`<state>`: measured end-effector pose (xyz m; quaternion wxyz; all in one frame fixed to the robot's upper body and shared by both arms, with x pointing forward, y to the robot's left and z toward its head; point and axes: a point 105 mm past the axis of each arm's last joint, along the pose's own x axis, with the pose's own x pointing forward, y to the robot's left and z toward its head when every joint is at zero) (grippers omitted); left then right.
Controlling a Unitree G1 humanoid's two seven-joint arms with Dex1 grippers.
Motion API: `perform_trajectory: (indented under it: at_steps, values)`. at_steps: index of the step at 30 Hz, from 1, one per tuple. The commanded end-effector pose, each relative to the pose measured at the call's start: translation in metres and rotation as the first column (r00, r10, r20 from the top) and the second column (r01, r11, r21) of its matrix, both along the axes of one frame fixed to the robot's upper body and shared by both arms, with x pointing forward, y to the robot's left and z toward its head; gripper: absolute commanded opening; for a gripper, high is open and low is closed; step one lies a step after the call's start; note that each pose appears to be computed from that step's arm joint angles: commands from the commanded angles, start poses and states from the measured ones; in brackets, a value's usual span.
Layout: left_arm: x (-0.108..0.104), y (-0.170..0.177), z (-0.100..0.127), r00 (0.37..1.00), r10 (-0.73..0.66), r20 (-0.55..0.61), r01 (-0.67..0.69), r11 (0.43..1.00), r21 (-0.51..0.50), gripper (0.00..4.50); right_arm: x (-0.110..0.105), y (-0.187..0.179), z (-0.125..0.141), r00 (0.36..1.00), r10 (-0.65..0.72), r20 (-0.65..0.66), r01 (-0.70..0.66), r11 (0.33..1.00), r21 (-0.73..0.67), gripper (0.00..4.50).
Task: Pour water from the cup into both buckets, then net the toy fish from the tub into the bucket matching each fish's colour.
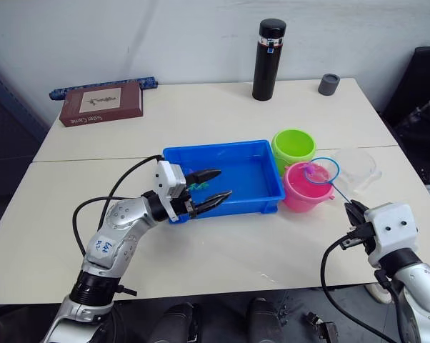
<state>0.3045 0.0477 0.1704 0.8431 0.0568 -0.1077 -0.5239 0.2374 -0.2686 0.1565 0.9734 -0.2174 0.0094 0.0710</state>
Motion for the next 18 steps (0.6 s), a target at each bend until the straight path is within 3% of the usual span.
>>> perform_trajectory:
  at_steps: [1, 8, 18]
  values:
    - [-0.007, -0.003, 0.009, 0.999, -0.021, 0.043, 0.021, 1.0, -0.007, 4.46, -0.001, -0.001, 0.01, 0.999, 0.007, 0.043, -0.004, 0.997, -0.074, 0.0]
    - [-0.006, -0.004, 0.008, 0.999, -0.023, 0.042, 0.023, 1.0, -0.005, 4.46, -0.005, 0.001, 0.008, 0.997, 0.035, 0.062, -0.02, 0.973, -0.229, 0.0]
    - [-0.006, -0.005, 0.008, 0.999, -0.028, 0.041, 0.028, 1.0, -0.004, 4.46, -0.01, 0.004, 0.0, 0.99, 0.094, 0.107, -0.024, 0.853, -0.521, 0.0]
